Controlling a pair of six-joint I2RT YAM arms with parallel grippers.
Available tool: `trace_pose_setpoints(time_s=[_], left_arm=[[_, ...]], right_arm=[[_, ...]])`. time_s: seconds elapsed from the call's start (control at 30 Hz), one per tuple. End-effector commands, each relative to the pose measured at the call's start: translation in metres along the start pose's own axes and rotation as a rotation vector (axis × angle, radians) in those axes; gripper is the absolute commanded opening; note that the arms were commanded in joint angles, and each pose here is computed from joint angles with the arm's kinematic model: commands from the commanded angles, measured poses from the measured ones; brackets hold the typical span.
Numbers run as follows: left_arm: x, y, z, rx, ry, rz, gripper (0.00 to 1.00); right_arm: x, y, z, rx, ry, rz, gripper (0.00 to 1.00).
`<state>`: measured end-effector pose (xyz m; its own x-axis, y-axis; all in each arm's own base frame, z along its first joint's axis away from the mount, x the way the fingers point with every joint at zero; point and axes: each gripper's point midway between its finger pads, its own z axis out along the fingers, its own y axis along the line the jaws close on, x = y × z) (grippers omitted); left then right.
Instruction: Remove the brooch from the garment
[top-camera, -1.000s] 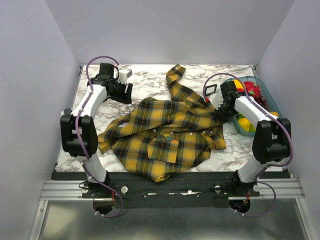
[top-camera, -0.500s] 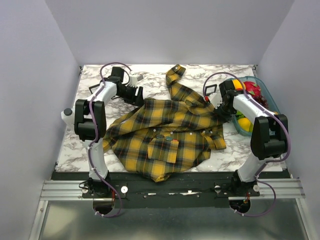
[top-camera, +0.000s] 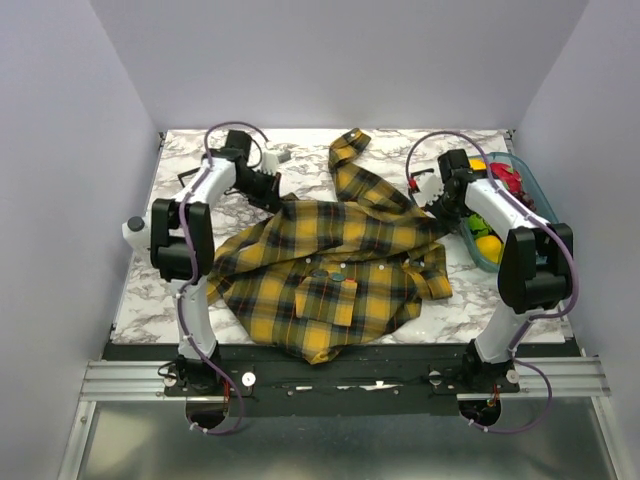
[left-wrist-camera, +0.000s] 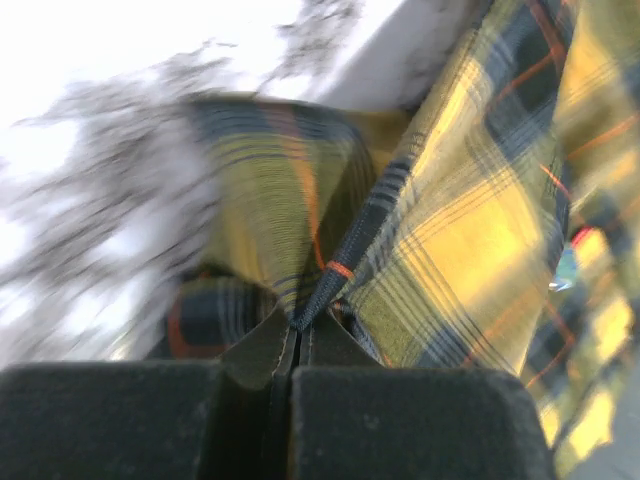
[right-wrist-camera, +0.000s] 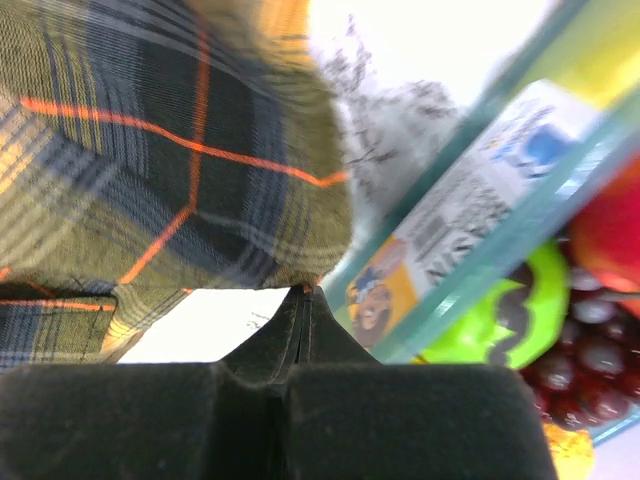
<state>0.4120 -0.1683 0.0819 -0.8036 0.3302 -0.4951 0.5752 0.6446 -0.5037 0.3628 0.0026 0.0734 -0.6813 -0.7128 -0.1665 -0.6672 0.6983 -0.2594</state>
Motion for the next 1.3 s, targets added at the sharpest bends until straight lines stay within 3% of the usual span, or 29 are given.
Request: trace_pose_setpoints(time_s=[0.0,0.1,0.2,0.23,0.33,0.43,0.53,0.63,0.7,0.77,0.83,0.87,0.97,1.07,1.17,1.23,1.27], left_arm=[[-0.057,0.012,-0.127,-0.387,-0.137,0.301,0.00],[-0.072,0.007,-0.182,-0.561,-0.140,0.460,0.00],[-0.070,-0.008,-0.205,-0.584,-0.101,0.521,0.00],[-0.066,-0.016,-0.211,-0.572,-0.083,0.508,0.05],[-0.055,-0.024,-0.207,-0.535,-0.074,0.426,0.39],[-0.030,-0.004,-0.187,-0.569,-0.078,0.323,0.53],[-0.017,0.001,-0.172,-0.561,-0.092,0.264,0.55],[-0.007,0.003,-0.161,-0.529,-0.062,0.212,0.57],[-0.004,0.005,-0.161,-0.541,-0.062,0.183,0.61],[-0.005,0.016,-0.172,-0.624,-0.071,0.159,0.62],[-0.009,0.024,-0.188,-0.707,-0.100,0.146,0.67],[-0.007,0.031,-0.193,-0.734,-0.111,0.121,0.69],[-0.001,0.042,-0.208,-0.807,-0.126,0.064,0.75],[0.017,0.054,-0.217,-0.837,-0.133,-0.037,0.75],[0.037,0.063,-0.220,-0.851,-0.131,-0.109,0.75],[0.047,0.065,-0.216,-0.845,-0.114,-0.127,0.75],[0.055,0.066,-0.209,-0.834,-0.088,-0.133,0.75]], right_arm=[[-0.023,-0.022,-0.021,0.041,-0.099,0.076,0.00],[-0.032,-0.040,-0.034,0.082,-0.146,0.117,0.00],[-0.032,-0.062,-0.043,0.136,-0.172,0.157,0.01],[-0.032,-0.067,-0.046,0.152,-0.180,0.166,0.00],[-0.019,-0.082,-0.049,0.202,-0.168,0.186,0.01],[-0.010,-0.081,-0.046,0.206,-0.159,0.191,0.00],[-0.025,-0.057,-0.050,0.065,-0.239,0.164,0.00],[-0.056,-0.021,-0.068,-0.151,-0.402,0.080,0.01],[-0.078,-0.001,-0.075,-0.201,-0.479,-0.020,0.11],[-0.083,0.005,-0.063,-0.158,-0.441,-0.089,0.29],[-0.098,0.024,-0.043,-0.174,-0.409,-0.196,0.35],[-0.103,0.025,-0.038,-0.163,-0.392,-0.214,0.42],[-0.117,0.042,-0.010,-0.226,-0.313,-0.243,0.49],[-0.102,0.066,0.010,-0.321,-0.184,-0.255,0.52],[-0.081,0.071,0.028,-0.292,-0.114,-0.271,0.52],[-0.062,0.075,0.041,-0.279,-0.060,-0.282,0.50],[-0.052,0.071,0.042,-0.252,-0.019,-0.284,0.44]])
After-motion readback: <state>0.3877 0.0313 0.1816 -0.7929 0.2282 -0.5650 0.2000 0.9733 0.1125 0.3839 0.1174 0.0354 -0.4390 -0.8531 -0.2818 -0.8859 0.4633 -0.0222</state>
